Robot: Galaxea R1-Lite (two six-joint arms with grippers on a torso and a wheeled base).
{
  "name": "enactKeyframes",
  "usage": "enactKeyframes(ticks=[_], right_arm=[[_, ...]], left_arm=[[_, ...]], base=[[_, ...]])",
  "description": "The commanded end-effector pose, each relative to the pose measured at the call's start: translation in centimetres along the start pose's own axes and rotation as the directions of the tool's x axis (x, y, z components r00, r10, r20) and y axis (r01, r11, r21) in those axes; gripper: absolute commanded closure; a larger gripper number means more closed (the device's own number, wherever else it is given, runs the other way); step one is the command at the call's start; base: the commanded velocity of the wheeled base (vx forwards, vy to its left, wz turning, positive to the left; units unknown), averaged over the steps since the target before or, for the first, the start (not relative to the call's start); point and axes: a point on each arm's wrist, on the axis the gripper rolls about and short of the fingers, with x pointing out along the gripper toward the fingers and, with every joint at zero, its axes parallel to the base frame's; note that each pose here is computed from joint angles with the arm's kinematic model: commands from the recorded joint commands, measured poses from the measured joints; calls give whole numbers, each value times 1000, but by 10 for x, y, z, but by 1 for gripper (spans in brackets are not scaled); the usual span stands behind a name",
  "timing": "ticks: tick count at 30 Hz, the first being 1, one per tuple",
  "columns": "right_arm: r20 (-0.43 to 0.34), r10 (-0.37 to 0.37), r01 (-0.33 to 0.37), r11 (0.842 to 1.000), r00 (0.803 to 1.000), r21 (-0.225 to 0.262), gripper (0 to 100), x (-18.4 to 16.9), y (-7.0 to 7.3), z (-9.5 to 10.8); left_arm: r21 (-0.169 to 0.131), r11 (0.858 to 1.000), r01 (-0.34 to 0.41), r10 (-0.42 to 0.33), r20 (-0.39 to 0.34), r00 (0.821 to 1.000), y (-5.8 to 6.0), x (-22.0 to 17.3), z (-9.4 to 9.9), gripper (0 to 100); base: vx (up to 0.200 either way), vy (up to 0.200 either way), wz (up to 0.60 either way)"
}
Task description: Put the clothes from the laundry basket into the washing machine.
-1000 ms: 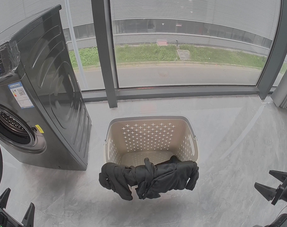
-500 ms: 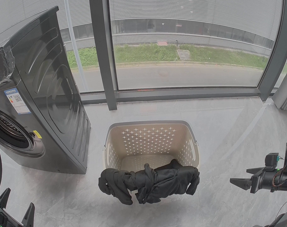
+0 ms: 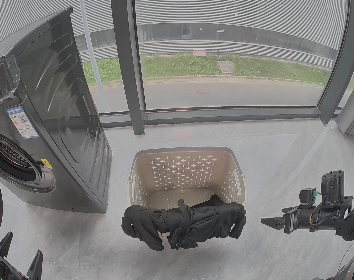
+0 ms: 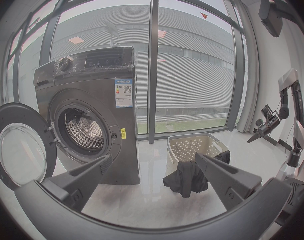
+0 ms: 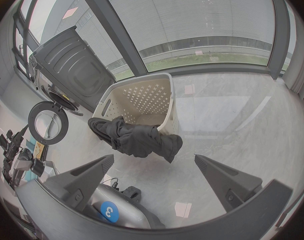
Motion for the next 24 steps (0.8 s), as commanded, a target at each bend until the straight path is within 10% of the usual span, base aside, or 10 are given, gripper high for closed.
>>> enactKeyframes(ticks=[1, 24], right_arm=[[-86, 6, -5, 1000, 996, 11, 0, 25, -1, -11], [-8, 6, -6, 1000, 1000, -22, 0, 131, 5, -7]], left_arm=[[-1, 1000, 0, 0, 0, 1000, 0, 0, -5, 0], [-3, 1000, 0, 0, 0, 1000, 0, 0, -5, 0]], base=[[0, 0, 0], [0, 0, 0]])
